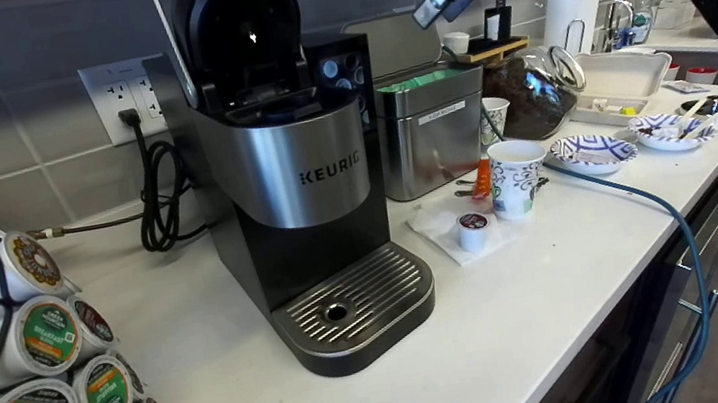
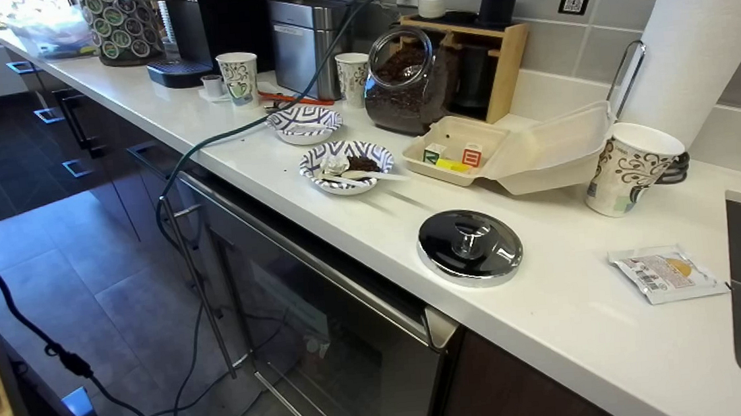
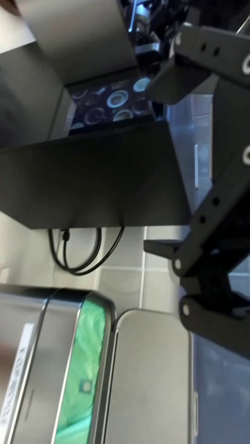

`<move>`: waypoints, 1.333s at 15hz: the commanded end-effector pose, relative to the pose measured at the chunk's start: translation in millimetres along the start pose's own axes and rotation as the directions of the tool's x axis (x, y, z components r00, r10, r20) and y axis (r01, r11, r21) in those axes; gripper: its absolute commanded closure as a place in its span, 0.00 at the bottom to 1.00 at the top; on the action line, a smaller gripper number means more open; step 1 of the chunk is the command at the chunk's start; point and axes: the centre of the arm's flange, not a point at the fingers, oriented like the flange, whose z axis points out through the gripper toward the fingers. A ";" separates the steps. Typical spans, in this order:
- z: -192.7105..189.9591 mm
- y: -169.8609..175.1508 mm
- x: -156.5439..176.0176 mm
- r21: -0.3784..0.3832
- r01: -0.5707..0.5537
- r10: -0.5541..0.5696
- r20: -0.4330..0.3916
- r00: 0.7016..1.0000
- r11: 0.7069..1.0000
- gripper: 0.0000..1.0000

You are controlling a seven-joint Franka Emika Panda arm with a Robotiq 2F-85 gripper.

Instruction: Close the lid of the coffee maker

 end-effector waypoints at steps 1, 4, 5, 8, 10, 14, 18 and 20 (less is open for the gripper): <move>22.8 2.8 41.3 0.178 0.035 -0.024 -0.063 0.998 0.983 0.00; 23.8 -8.4 74.8 0.314 0.065 -0.021 -0.143 0.989 0.947 0.00; 22.1 -6.7 83.0 0.342 0.076 -0.017 -0.172 0.985 0.937 0.00; 7.1 -31.4 98.1 0.300 0.069 -0.016 -0.175 0.984 0.951 0.00; 16.7 -27.8 97.3 0.328 0.054 -0.001 -0.162 0.987 0.943 0.00; 39.3 -32.4 96.0 0.409 0.008 0.047 -0.125 0.991 0.913 0.00; 45.9 -30.0 106.2 0.448 -0.021 0.103 -0.158 0.982 0.894 0.00; 50.9 -29.1 111.1 0.473 -0.057 0.148 -0.157 0.976 0.879 0.00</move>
